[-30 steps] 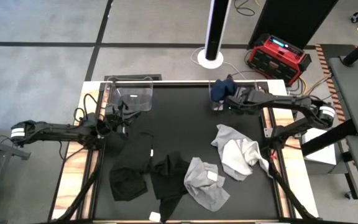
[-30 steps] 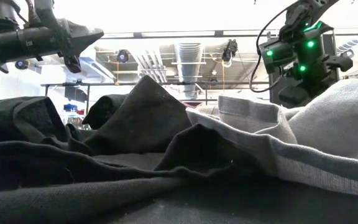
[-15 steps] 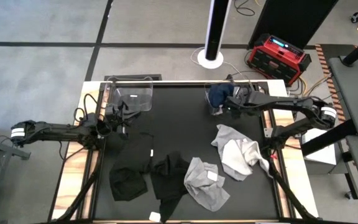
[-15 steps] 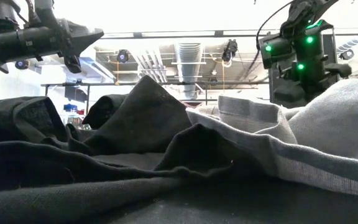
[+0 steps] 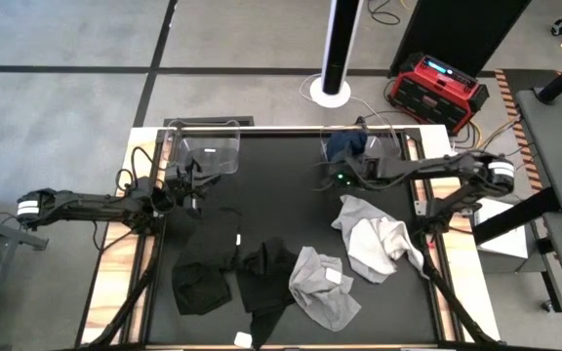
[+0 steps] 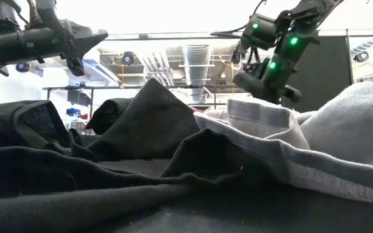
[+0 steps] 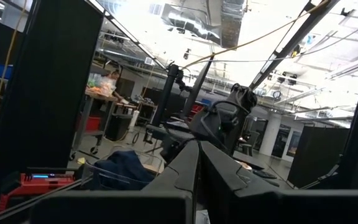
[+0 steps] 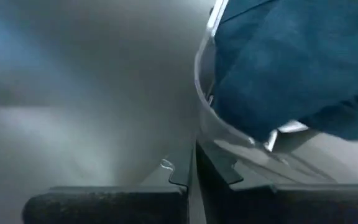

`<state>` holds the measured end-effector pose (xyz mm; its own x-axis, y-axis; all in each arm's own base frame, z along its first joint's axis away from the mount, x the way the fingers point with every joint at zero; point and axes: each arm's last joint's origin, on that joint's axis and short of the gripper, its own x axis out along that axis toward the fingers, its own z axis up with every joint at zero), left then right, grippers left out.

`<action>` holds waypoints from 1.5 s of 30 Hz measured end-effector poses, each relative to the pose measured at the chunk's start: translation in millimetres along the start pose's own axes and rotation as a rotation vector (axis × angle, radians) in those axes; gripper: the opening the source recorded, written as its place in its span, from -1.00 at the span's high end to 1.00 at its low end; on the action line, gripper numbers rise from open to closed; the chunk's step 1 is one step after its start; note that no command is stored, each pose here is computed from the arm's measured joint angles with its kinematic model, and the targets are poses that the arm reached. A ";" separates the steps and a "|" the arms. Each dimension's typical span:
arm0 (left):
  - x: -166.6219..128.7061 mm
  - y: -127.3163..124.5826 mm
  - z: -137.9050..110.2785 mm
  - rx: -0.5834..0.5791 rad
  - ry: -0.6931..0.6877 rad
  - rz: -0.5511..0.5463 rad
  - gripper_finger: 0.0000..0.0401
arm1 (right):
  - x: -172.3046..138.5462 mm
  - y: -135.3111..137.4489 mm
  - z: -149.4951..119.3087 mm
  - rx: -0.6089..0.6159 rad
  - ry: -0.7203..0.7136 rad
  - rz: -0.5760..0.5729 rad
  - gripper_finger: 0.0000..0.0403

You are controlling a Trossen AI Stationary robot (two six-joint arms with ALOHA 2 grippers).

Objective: Sort towels by color in basket
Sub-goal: Adjust the right transparent bin, then put the top gray towel into the left transparent bin

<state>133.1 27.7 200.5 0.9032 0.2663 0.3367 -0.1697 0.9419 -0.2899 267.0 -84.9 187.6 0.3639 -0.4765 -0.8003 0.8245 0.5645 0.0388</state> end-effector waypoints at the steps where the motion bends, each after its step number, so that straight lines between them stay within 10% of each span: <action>1: 0.0 0.0 0.0 0.000 0.000 0.000 1.00 | 3.8 1.1 0.1 -0.003 -0.003 -0.016 0.94; 19: 0.0 0.0 0.0 0.000 0.000 0.000 1.00 | 9.4 -3.2 7.2 0.017 -0.062 -0.158 0.94; 33: 3.5 -6.3 1.3 -0.085 0.047 -0.141 1.00 | -65.5 26.4 1.2 -0.203 0.177 0.222 0.94; 45: 26.4 -16.0 0.5 -0.089 0.117 -0.164 1.00 | -97.2 48.4 -42.2 -0.344 0.446 0.214 0.92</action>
<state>159.4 19.7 214.5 0.9564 0.0804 0.2808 0.0140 0.9476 -0.3191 253.3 17.2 242.0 0.2281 -0.0409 -0.9728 0.5385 0.8377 0.0911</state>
